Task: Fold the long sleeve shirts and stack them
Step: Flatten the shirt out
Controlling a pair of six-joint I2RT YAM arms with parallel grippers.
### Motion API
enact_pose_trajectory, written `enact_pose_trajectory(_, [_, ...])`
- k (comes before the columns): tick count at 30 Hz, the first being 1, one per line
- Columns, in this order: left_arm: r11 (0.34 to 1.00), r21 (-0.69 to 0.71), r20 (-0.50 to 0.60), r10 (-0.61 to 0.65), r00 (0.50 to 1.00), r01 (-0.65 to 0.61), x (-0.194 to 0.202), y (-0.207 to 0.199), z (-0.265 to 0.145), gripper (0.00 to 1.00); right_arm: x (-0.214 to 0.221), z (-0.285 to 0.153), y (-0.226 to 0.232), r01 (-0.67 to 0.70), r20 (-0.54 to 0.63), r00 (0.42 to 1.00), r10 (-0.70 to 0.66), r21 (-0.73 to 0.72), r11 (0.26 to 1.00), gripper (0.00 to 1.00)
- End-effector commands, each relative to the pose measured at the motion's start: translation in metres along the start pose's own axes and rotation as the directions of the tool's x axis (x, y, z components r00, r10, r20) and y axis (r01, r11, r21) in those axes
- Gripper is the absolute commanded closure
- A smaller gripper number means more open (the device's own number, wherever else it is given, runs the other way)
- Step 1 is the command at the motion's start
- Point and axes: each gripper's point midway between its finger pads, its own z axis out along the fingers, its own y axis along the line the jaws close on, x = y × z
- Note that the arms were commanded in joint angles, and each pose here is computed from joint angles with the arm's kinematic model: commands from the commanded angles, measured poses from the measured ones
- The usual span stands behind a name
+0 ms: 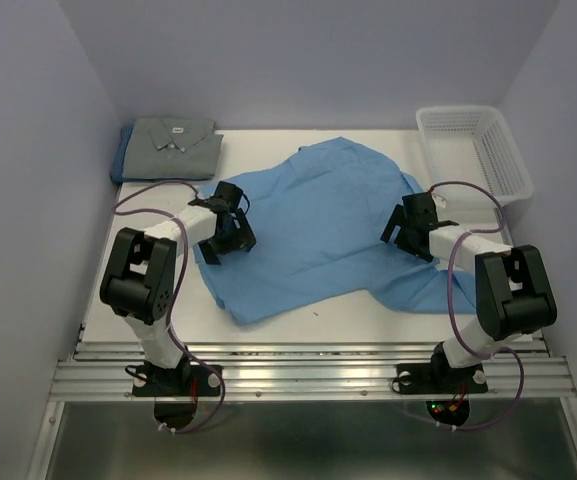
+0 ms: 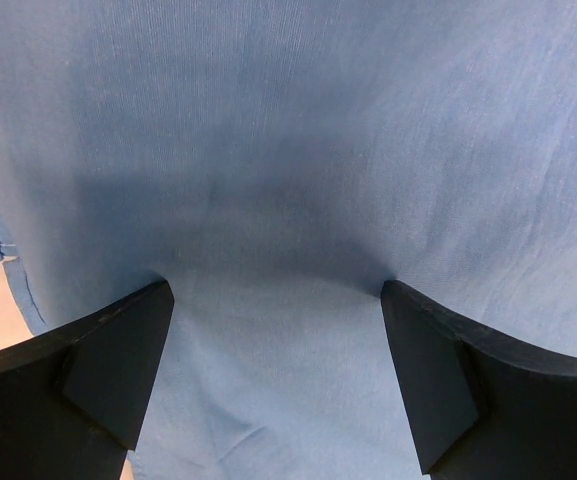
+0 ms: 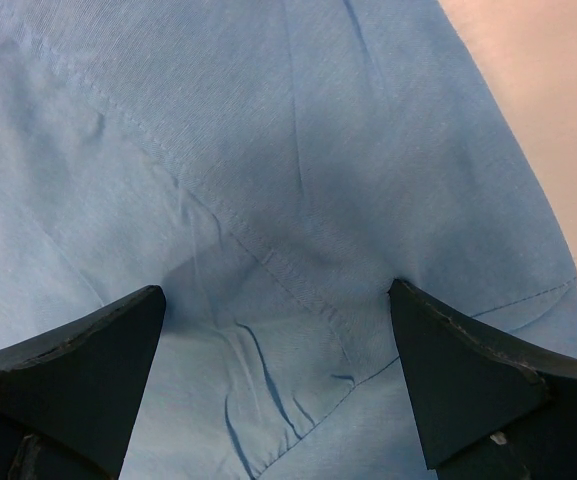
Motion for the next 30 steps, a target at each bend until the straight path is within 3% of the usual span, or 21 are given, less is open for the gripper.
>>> enact_pose_trajectory(1, [0.993,0.071,0.062,0.091,0.994,-0.095,-0.037,-0.036,0.017,0.01,0.016,0.0,-0.028,-0.012,-0.043,0.999,0.017,0.115,0.993,0.0])
enact_pose_trajectory(5, [0.985,0.091,0.145,0.13,0.981,-0.144,-0.087,-0.073,0.015,0.01,0.003,-0.003,-0.021,-0.004,-0.029,1.0,0.007,0.106,0.994,0.0])
enact_pose_trajectory(7, [0.981,0.096,0.172,0.149,0.974,-0.167,-0.103,-0.084,0.008,0.01,-0.007,-0.011,-0.007,0.03,-0.021,0.999,-0.029,0.029,0.999,0.0])
enact_pose_trajectory(10, [0.977,0.127,0.253,0.135,0.958,-0.171,-0.132,-0.099,-0.029,0.01,-0.03,-0.028,0.021,0.075,0.054,0.996,-0.069,-0.124,0.989,0.0])
enact_pose_trajectory(14, [0.973,0.181,0.33,0.074,0.941,-0.14,-0.137,-0.093,-0.077,0.01,-0.054,-0.052,0.038,0.129,0.14,0.985,-0.102,-0.199,0.971,0.0])
enact_pose_trajectory(17, [0.948,0.284,0.33,0.045,0.943,-0.145,-0.115,-0.092,-0.099,0.01,-0.065,-0.064,0.046,0.146,0.192,0.976,-0.102,-0.233,0.961,0.0])
enact_pose_trajectory(22, [0.941,0.317,0.264,0.034,0.964,-0.12,-0.062,-0.082,-0.092,0.01,-0.067,-0.061,0.063,0.159,0.187,0.977,-0.106,-0.301,0.94,0.0])
enact_pose_trajectory(25, [0.941,0.321,0.185,0.051,0.981,-0.11,-0.023,-0.073,-0.07,0.01,-0.065,-0.047,0.066,0.157,0.165,0.98,-0.112,-0.287,0.945,0.0])
enact_pose_trajectory(30, [0.961,0.259,0.135,0.067,0.989,-0.1,0.0,-0.06,-0.038,0.01,-0.059,-0.029,0.069,0.163,0.127,0.983,-0.133,-0.273,0.948,0.0])
